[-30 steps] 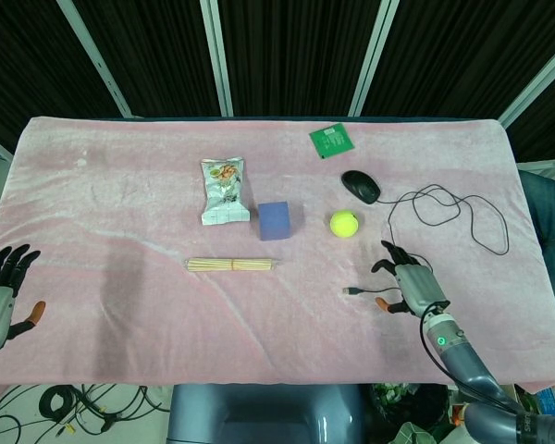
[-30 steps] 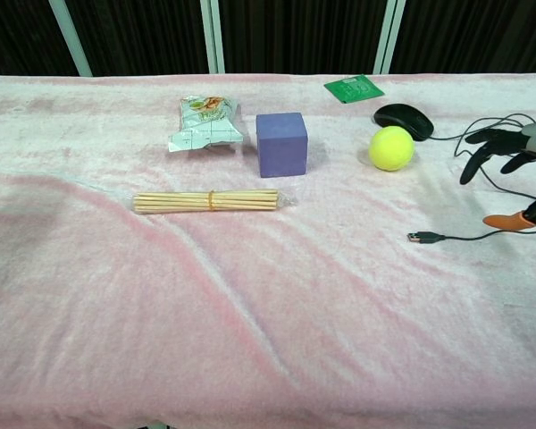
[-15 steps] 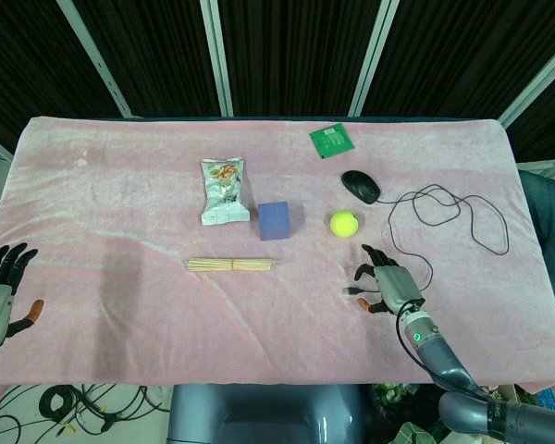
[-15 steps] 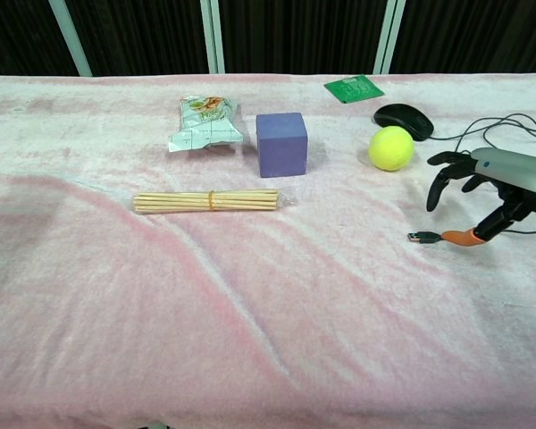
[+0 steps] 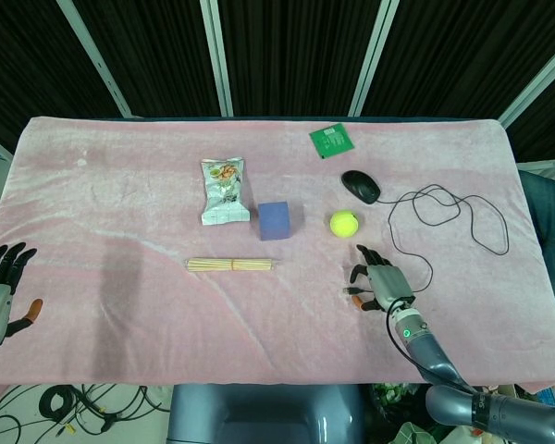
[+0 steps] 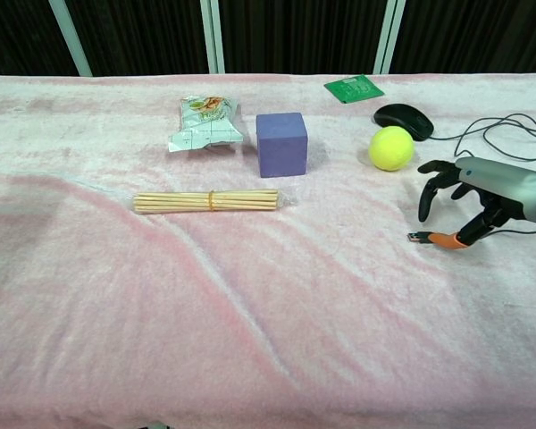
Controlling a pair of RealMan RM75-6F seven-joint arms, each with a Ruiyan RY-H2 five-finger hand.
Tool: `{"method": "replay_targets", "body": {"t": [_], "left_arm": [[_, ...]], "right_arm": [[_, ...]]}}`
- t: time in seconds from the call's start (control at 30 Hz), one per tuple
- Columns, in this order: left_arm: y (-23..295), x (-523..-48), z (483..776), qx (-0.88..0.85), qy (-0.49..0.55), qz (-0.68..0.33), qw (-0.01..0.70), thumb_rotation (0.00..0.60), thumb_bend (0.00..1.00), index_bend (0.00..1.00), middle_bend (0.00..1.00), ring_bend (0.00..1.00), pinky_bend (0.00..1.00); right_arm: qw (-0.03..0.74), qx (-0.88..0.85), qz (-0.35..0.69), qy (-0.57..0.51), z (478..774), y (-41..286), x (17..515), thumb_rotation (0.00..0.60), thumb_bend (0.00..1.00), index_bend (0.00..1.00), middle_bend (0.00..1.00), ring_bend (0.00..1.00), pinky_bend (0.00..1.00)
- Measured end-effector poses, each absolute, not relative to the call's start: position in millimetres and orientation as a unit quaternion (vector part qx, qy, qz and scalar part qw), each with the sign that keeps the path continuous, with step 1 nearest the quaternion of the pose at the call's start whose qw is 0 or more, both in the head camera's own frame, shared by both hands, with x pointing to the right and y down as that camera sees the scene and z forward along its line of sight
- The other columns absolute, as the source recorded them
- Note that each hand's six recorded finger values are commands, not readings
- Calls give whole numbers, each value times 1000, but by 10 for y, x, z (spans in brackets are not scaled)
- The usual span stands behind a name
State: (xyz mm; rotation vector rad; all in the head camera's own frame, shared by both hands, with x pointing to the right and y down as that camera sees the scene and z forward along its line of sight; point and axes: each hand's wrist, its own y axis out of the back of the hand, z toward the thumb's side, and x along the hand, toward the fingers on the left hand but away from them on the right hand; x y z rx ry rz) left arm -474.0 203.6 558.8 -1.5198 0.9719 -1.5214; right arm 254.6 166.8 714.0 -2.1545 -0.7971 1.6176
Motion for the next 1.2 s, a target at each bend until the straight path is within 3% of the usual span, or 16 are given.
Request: {"method": "replay_targets", "body": {"t": [1.03, 1.2], "left_arm": [[2028, -4750, 5589, -592, 388, -597, 378, 600, 333, 123, 65, 0, 0], [2030, -4749, 5593, -592, 388, -597, 378, 600, 333, 123, 66, 0, 0]], "right_arm": [[146, -754, 582, -269, 7339, 1716, 2586, 600, 311, 532, 0, 38, 163], [146, -756, 580, -265, 7348, 1739, 2570, 600, 358, 579, 0, 38, 163]]}}
